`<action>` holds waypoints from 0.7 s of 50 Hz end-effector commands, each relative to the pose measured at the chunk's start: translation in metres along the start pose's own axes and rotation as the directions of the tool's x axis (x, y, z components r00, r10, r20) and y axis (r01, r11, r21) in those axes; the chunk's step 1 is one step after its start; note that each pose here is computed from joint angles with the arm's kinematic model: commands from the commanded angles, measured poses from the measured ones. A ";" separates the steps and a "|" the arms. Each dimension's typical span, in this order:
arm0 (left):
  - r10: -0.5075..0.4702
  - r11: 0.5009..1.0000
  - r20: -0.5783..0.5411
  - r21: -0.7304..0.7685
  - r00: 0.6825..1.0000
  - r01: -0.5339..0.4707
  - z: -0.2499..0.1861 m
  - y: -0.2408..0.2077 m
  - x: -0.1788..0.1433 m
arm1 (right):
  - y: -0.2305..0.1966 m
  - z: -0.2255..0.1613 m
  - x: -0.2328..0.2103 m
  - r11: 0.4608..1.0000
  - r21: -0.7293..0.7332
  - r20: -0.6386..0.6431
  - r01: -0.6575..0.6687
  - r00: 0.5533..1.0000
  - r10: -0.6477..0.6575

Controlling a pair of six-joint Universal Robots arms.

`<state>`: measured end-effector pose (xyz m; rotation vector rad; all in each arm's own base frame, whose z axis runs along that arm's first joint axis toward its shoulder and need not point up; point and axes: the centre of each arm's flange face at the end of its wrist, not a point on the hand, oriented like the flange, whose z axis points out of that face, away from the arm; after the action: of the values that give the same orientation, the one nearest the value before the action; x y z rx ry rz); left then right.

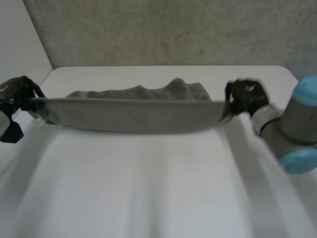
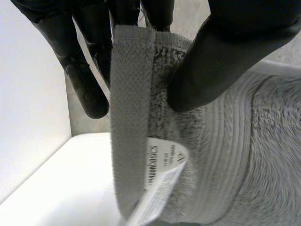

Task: Fold the towel.

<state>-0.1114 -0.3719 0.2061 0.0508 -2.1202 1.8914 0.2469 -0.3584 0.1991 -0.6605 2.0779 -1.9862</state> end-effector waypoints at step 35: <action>0.058 0.991 -0.153 0.128 0.986 -0.039 -0.094 -0.039 0.051 | -0.135 -0.112 0.034 0.800 0.020 0.130 0.600 0.791 -0.597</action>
<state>-0.1345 -0.2736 0.2658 -0.1102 -1.9154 1.9999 0.1913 -0.2765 0.3439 -1.5712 1.9961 -2.1196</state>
